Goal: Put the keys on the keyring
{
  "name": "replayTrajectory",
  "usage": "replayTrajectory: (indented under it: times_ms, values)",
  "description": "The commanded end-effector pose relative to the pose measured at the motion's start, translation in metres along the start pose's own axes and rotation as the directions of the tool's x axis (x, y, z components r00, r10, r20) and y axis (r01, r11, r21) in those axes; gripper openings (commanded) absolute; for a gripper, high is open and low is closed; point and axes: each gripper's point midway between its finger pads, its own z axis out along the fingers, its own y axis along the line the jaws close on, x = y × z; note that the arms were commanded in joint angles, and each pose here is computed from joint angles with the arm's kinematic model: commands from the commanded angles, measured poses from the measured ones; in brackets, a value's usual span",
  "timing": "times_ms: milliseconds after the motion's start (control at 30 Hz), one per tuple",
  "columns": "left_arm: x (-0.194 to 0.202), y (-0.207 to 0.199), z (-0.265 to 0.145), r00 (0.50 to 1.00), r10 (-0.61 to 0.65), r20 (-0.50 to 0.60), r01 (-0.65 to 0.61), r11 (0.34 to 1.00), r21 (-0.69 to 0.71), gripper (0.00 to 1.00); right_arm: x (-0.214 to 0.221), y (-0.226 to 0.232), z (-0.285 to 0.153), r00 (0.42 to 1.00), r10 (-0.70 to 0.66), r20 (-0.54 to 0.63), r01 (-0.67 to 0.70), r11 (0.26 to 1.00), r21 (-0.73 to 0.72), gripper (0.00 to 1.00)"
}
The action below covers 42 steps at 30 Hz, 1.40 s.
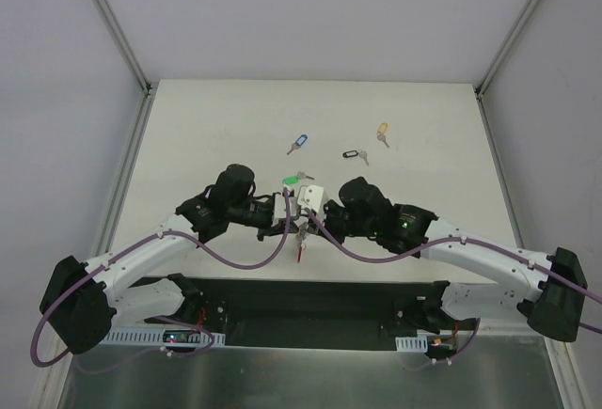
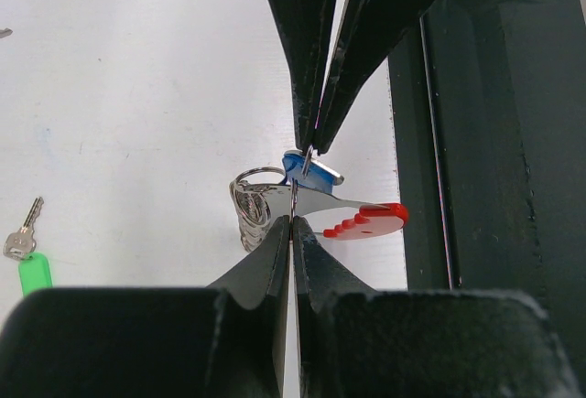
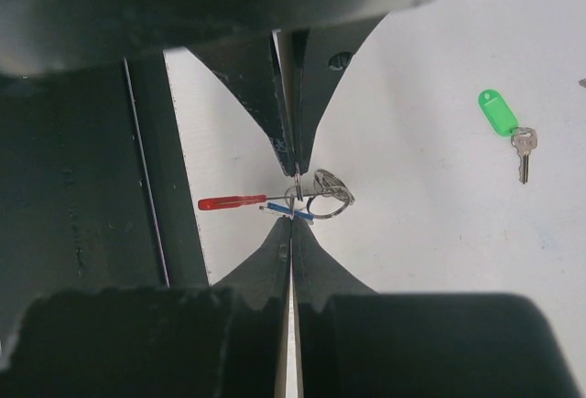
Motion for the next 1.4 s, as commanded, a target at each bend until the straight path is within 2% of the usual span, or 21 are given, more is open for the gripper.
replayTrajectory:
  times_ms: [0,1367]
  values:
    - [-0.001,-0.001,0.0,1.0,0.019,0.003,-0.019,1.0,0.0,0.0,-0.019,-0.01,-0.005,0.999,-0.026,0.035,0.025,0.999,0.037,0.01]
    - [-0.003,-0.005,0.002,1.0,0.017,0.025,-0.018,0.999,0.03,0.0,-0.013,-0.003,0.007,0.998,-0.04,0.039,0.041,0.999,-0.017,0.01]
